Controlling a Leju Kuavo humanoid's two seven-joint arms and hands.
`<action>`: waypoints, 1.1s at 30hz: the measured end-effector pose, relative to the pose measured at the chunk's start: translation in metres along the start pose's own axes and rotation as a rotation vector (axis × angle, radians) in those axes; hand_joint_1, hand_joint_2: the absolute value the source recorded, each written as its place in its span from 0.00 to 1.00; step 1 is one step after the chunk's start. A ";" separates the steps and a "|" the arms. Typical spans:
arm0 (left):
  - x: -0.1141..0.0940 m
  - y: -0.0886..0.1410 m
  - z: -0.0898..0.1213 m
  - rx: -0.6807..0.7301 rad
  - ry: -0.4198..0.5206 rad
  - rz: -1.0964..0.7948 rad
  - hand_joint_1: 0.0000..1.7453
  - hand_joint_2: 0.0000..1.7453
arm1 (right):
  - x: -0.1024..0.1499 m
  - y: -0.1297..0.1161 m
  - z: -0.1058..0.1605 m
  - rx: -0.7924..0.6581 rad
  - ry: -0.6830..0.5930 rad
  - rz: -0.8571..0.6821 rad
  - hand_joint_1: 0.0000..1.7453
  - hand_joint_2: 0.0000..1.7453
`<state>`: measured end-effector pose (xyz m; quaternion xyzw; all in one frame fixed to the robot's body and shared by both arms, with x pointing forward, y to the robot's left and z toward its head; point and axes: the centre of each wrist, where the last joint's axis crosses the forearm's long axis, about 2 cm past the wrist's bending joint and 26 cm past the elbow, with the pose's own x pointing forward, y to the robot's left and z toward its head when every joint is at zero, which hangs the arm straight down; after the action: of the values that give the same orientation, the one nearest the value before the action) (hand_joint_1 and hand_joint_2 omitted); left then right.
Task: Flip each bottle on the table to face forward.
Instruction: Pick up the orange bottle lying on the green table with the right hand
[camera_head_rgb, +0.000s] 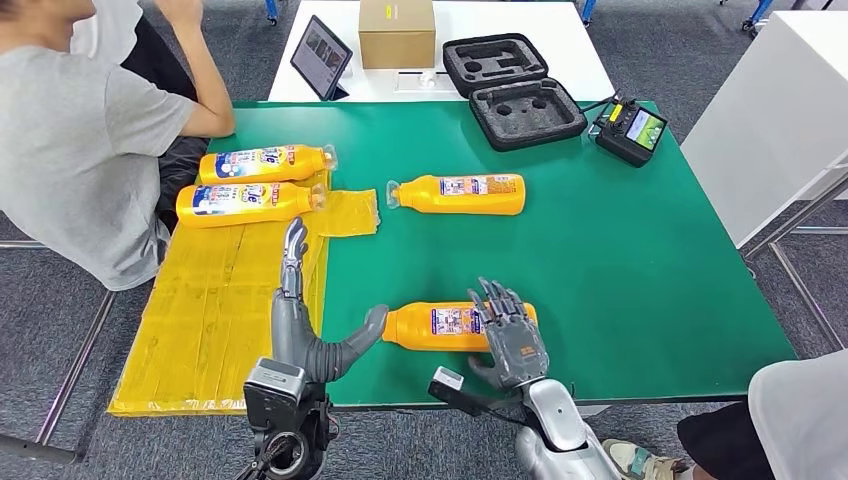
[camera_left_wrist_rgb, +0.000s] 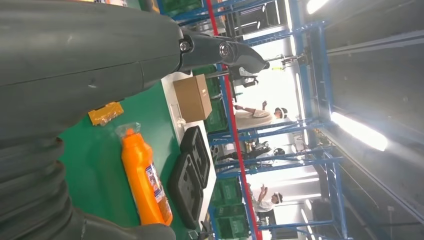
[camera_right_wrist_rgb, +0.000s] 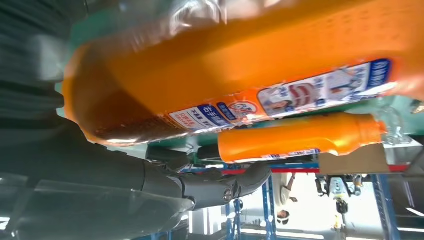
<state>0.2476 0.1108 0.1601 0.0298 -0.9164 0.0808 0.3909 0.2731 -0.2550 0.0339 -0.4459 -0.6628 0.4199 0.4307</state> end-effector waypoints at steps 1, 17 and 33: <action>0.000 0.000 0.000 -0.002 0.001 0.003 0.00 1.00 | -0.001 0.000 -0.001 0.003 0.002 0.004 0.00 1.00; -0.002 -0.002 -0.002 -0.020 0.004 0.020 0.00 1.00 | -0.005 0.001 -0.011 0.021 0.007 0.045 0.00 1.00; -0.013 -0.008 -0.004 -0.078 0.034 0.042 0.00 1.00 | -0.022 0.008 -0.030 0.244 0.075 -0.045 1.00 1.00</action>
<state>0.2601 0.1030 0.1543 -0.0060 -0.9125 0.0538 0.4055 0.3083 -0.2689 0.0301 -0.3907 -0.5999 0.4707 0.5156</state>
